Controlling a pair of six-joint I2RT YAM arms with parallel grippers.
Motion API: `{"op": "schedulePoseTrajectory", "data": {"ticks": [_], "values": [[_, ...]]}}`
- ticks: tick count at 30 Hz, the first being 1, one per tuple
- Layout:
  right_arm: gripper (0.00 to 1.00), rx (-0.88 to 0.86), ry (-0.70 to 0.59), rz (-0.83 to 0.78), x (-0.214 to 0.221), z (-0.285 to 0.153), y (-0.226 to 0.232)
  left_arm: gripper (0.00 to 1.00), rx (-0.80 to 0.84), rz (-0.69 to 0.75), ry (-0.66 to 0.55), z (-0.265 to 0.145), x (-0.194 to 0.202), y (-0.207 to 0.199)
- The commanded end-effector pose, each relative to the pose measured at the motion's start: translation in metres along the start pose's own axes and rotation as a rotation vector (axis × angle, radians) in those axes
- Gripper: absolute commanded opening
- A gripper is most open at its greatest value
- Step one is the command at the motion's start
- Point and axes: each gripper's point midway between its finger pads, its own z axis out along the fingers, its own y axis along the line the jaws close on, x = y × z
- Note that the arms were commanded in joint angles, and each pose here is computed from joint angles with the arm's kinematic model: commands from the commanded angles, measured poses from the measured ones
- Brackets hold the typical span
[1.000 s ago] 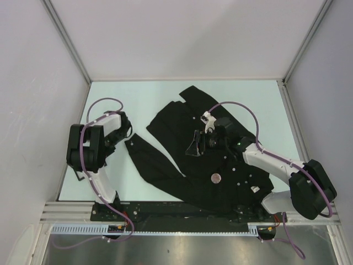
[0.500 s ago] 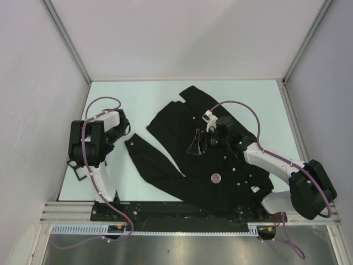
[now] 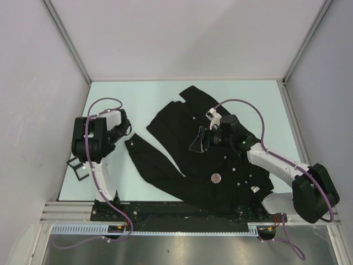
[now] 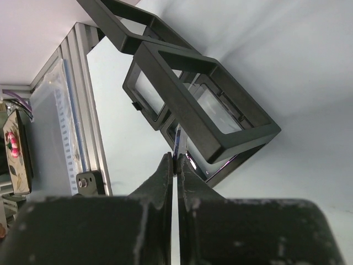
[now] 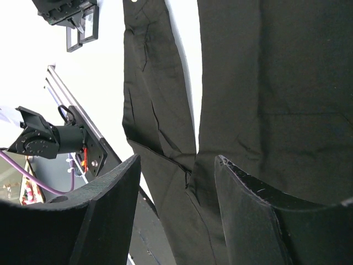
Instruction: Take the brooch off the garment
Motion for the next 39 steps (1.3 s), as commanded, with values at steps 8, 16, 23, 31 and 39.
{"op": "schedulePoseTrajectory", "data": {"ticks": [8, 16, 23, 31, 39], "values": [[0.60, -0.027, -0.023, -0.035, -0.005, -0.009, 0.005, 0.00, -0.073, 0.004, 0.004, 0.001, -0.002, 0.021], [0.60, -0.023, -0.030, -0.038, -0.006, -0.013, 0.005, 0.01, -0.099, -0.012, 0.028, 0.006, 0.001, 0.025], [0.60, -0.023, -0.026, -0.032, -0.003, -0.014, 0.004, 0.02, -0.104, -0.009, 0.034, 0.007, 0.004, 0.025], [0.60, -0.021, -0.035, -0.035, -0.005, -0.017, 0.004, 0.04, -0.118, 0.008, 0.052, 0.010, 0.010, 0.022], [0.60, -0.030, -0.032, -0.031, -0.002, -0.016, 0.003, 0.21, -0.113, 0.002, 0.048, 0.009, 0.008, 0.023]]}}
